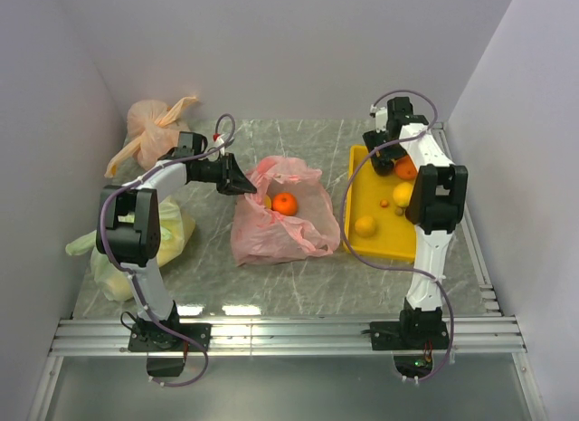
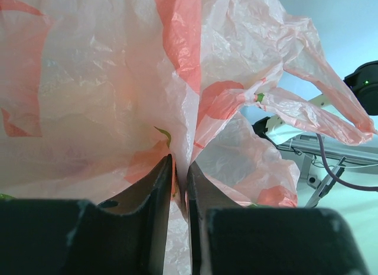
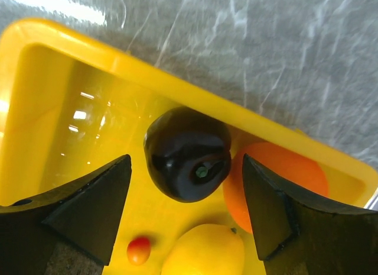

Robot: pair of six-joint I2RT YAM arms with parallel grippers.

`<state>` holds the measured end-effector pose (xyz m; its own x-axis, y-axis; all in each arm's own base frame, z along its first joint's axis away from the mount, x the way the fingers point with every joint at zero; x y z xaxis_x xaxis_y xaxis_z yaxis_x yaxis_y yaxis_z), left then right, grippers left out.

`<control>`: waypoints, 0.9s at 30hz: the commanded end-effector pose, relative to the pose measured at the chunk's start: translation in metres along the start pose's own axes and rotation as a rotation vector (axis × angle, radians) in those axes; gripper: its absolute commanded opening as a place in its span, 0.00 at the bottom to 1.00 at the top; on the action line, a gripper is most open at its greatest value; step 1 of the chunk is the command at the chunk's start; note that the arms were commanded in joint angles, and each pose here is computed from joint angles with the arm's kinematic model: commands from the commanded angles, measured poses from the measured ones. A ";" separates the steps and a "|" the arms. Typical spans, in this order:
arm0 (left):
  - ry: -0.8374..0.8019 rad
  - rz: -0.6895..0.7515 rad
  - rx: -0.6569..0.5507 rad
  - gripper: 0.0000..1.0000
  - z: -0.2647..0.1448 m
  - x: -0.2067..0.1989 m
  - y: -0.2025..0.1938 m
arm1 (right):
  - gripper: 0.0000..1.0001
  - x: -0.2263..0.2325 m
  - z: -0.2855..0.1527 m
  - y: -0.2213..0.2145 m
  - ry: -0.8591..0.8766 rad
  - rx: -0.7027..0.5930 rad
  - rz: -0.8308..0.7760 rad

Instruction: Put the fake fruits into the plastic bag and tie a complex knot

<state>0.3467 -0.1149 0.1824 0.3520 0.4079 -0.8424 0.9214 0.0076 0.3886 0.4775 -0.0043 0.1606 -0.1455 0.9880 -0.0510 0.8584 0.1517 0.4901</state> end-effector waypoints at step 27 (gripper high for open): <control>-0.074 0.046 -0.003 0.21 -0.006 -0.011 -0.001 | 0.41 0.107 -0.164 -0.106 0.694 -0.123 -0.237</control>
<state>0.3460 -0.1145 0.1825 0.3616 0.3867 -0.8484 0.9197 0.0017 0.3927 0.3223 0.0498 0.2354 -0.4795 0.8252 0.2985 0.7763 0.2403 0.5827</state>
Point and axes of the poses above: each gripper's point midway between its finger pads, its own z axis out along the fingers, its own x axis along the line the jaws close on, y = z × x, the point moved 10 cm from there along -z, back along the fingers, and after that the axes turned 9 degrees about z, right-handed, at the moved point
